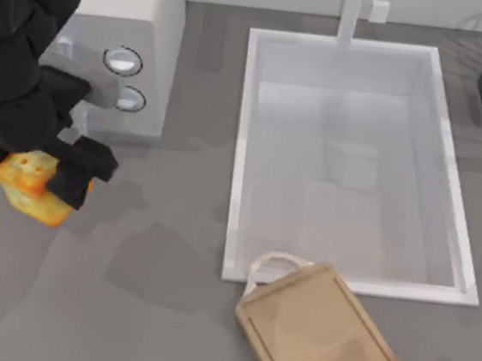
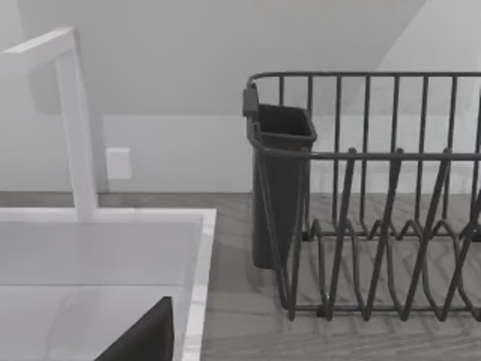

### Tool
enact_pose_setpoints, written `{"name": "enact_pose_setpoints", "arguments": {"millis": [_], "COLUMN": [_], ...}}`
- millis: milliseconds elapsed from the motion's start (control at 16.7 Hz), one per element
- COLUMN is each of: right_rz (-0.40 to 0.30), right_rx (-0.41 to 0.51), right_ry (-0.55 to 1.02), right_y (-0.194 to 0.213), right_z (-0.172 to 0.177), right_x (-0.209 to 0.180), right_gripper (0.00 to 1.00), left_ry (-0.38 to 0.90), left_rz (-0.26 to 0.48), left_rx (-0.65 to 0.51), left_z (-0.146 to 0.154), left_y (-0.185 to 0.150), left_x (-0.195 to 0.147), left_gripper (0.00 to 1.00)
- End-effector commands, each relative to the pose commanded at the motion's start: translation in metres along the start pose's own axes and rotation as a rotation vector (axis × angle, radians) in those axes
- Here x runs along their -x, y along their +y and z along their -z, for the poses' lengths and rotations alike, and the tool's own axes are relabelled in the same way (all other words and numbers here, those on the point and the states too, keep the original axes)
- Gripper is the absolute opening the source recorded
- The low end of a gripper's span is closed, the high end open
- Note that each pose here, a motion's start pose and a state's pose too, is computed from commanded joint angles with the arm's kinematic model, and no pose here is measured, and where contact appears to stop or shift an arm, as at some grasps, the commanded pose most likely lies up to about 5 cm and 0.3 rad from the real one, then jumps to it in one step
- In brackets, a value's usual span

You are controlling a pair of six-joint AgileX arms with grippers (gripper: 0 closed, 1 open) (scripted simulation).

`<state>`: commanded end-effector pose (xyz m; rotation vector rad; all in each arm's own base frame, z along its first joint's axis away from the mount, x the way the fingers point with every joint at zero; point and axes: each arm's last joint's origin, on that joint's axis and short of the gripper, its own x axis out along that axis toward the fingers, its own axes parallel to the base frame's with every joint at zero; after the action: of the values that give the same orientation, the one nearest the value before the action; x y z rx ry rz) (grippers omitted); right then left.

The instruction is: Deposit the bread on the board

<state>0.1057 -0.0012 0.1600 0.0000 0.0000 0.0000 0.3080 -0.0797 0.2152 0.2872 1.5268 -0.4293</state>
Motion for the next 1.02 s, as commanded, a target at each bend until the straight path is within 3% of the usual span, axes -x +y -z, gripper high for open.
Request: {"name": "enact_pose_setpoints", "arguments": {"millis": [300,660,1020], "right_rz": [0.000,0.000,0.000], "right_rx": [0.000,0.000,0.000], "right_ry": [0.000,0.000,0.000], "right_y": [0.000,0.000,0.000], "right_z": [0.000,0.000,0.000], "right_x": [0.000,0.000,0.000], "right_gripper": [1.00,1.00,1.00], "left_ry": [0.059,0.096,0.019], "left_rz": [0.044,-0.024,-0.088], "left_rx": [0.209,0.389,0.433], "left_z": [-0.039,-0.053,-0.054], "left_y": [-0.100,-0.216,-0.276], "left_x": [-0.021,-0.047,-0.055], "left_gripper": [0.00,0.00,0.00]}}
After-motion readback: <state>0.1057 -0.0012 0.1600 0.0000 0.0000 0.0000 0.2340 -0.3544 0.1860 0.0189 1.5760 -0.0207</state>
